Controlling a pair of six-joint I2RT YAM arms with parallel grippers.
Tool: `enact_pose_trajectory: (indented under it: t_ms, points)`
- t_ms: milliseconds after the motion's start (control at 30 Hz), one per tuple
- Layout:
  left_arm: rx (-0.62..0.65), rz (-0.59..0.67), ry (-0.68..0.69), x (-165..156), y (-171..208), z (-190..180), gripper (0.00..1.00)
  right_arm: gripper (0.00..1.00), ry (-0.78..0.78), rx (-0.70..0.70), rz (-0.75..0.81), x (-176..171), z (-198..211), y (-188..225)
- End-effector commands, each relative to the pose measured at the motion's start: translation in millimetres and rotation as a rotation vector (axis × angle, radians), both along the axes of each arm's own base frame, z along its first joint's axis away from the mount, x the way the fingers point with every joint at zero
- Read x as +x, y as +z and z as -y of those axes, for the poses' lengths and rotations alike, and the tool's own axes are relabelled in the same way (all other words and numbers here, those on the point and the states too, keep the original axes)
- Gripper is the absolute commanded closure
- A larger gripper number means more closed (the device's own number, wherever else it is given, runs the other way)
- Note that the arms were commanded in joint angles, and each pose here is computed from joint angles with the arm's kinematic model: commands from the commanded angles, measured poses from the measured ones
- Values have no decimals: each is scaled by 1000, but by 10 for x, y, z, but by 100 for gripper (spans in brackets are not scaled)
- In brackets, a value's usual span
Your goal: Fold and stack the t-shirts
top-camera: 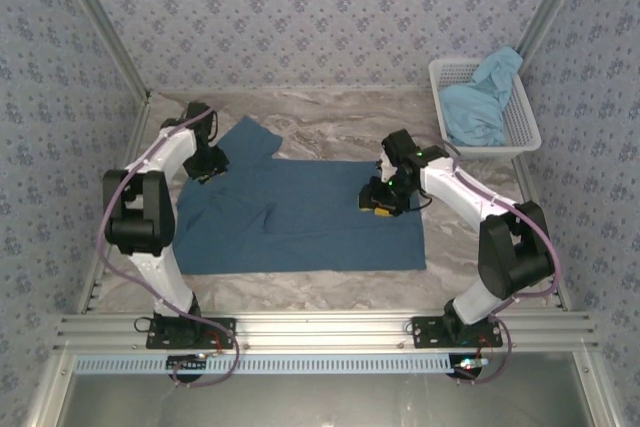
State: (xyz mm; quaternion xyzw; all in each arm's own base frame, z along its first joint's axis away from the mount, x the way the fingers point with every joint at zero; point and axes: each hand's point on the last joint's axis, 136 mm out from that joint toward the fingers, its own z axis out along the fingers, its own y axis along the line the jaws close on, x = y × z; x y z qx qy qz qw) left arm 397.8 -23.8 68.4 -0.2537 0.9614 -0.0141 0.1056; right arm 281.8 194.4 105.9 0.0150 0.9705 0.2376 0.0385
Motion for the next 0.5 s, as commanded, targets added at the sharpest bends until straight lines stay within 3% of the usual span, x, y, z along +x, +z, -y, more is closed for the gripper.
enact_pose_trajectory:
  t_ms: [0,467]
  points:
    - [-23,-52,-88,-27,-152,43,70,54,20,59,23,104,-111,98]
    - [-21,-73,-152,-52,-350,143,71,54,6,82,6,97,-144,66]
